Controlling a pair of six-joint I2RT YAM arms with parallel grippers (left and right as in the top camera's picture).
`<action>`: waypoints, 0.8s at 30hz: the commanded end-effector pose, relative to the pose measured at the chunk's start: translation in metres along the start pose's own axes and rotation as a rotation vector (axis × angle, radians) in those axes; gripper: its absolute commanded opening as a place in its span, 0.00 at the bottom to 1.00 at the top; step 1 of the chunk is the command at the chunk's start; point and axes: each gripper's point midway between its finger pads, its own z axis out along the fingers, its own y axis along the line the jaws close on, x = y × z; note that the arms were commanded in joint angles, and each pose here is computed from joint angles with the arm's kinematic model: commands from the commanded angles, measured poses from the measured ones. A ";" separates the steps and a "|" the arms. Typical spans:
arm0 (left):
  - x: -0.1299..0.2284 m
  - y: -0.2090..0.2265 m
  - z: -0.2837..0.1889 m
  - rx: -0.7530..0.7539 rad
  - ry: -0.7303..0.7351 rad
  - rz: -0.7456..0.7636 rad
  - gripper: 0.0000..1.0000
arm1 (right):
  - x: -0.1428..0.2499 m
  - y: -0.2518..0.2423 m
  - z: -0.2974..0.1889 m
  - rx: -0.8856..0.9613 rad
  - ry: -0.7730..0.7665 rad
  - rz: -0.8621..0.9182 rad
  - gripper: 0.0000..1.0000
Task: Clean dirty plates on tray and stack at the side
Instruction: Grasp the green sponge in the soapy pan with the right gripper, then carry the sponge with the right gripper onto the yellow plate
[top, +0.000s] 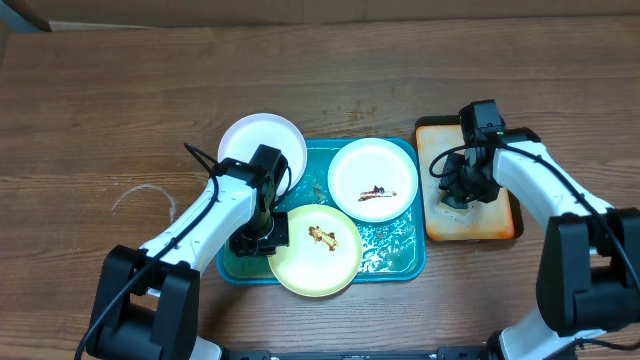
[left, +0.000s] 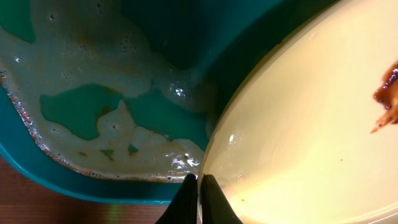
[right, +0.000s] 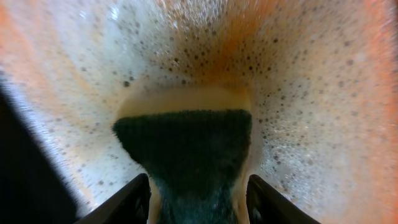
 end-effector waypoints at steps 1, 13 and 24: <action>0.001 0.002 0.004 -0.020 0.005 0.014 0.04 | 0.004 0.002 0.004 -0.006 0.015 0.000 0.52; 0.001 0.002 0.004 -0.020 0.005 0.014 0.04 | 0.012 -0.001 0.006 0.006 0.041 0.000 0.27; 0.001 0.002 0.004 -0.020 0.005 0.014 0.04 | 0.018 -0.005 0.010 0.021 0.063 -0.001 0.15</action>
